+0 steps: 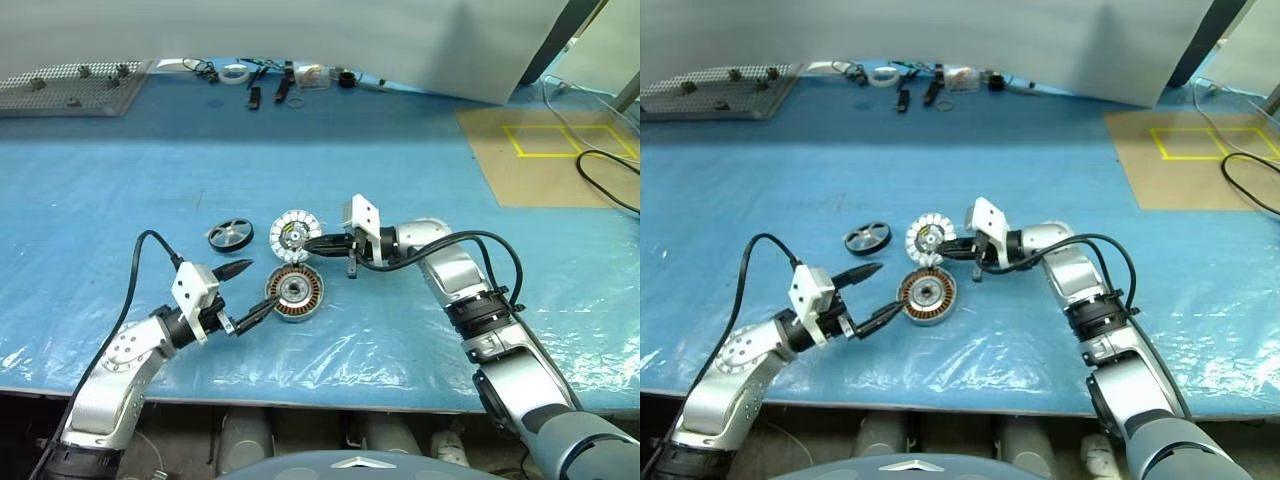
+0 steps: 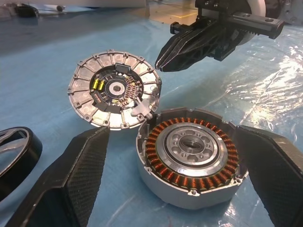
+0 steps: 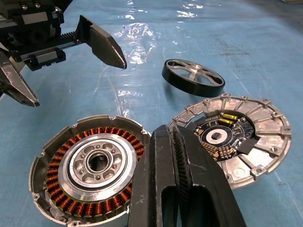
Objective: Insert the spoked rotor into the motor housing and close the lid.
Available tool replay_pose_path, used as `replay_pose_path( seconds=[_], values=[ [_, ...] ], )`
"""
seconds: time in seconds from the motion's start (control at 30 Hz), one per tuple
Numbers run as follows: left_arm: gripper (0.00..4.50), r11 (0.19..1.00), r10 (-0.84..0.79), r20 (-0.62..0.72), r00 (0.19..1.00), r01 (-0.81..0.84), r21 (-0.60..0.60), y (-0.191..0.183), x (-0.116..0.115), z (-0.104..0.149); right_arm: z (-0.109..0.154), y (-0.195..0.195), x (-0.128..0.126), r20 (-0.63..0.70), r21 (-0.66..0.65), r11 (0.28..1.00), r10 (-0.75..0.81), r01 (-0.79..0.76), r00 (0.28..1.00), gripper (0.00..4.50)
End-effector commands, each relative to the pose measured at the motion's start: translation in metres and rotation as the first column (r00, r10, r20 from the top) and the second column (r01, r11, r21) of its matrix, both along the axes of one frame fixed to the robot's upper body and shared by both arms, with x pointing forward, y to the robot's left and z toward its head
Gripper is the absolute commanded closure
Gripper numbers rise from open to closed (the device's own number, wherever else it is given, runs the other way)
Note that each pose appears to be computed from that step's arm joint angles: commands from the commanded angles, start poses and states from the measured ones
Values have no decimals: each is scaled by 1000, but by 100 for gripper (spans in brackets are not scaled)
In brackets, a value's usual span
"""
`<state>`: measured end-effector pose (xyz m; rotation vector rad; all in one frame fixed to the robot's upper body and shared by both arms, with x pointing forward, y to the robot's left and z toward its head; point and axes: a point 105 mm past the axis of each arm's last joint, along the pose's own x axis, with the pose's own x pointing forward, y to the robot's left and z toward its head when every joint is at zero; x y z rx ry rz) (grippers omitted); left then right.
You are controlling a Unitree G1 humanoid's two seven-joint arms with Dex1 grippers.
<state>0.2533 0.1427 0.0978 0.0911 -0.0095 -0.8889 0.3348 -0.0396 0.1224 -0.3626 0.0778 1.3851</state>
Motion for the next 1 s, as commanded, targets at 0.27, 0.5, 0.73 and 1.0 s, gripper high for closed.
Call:
replay_pose_path(
  seconds=[0.27,0.5,0.73,1.0],
  values=[
    [0,999,-32,30,999,32,-18,-5,0,6,13,-6,3,47,34,998,-56,54,997,447],
    [0,999,-29,30,999,30,-15,-5,-3,7,13,-4,0,43,40,998,-42,40,998,447],
    [0,1000,-22,28,999,22,-18,-5,-7,7,14,0,-2,41,35,999,-10,9,999,447],
    [0,1000,-9,30,1000,10,-19,-6,-11,8,12,3,-8,12,39,999,23,-23,1000,447]
  ],
)
